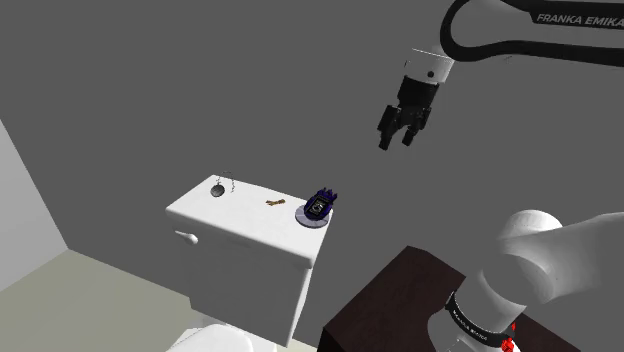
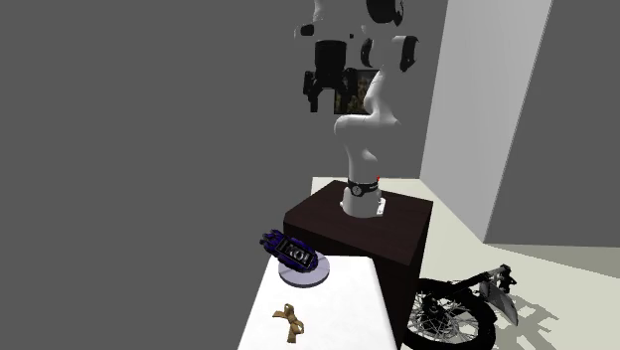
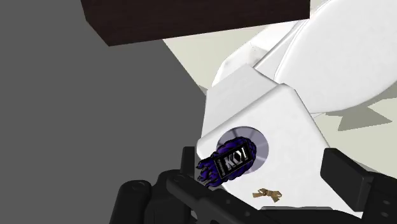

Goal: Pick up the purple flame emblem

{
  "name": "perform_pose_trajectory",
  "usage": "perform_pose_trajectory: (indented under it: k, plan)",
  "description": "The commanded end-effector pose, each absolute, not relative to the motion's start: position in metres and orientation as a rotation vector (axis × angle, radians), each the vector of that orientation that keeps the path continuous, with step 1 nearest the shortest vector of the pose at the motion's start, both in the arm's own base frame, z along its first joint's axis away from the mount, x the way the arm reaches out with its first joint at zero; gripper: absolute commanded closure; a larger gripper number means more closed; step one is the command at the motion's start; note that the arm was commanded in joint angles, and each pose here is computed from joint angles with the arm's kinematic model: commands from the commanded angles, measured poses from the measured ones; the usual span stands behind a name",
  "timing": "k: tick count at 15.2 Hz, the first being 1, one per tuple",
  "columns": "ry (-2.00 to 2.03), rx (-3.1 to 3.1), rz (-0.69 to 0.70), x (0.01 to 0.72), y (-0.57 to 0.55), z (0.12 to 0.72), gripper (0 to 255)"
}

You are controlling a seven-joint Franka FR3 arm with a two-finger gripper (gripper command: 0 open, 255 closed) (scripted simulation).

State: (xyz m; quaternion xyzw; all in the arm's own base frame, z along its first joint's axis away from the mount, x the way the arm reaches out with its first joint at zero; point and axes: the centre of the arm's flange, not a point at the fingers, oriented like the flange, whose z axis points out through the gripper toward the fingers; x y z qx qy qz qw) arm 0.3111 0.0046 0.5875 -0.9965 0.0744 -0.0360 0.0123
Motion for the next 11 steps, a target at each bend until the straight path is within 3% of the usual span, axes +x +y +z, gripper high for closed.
perform_pose_trajectory:
  k: [1, 11]
  plan:
    - [0.232, -3.106, -0.112, 0.311, 0.005, 0.588, 0]
    - [0.830, -3.120, -0.241, 0.387, 0.042, 0.485, 0]
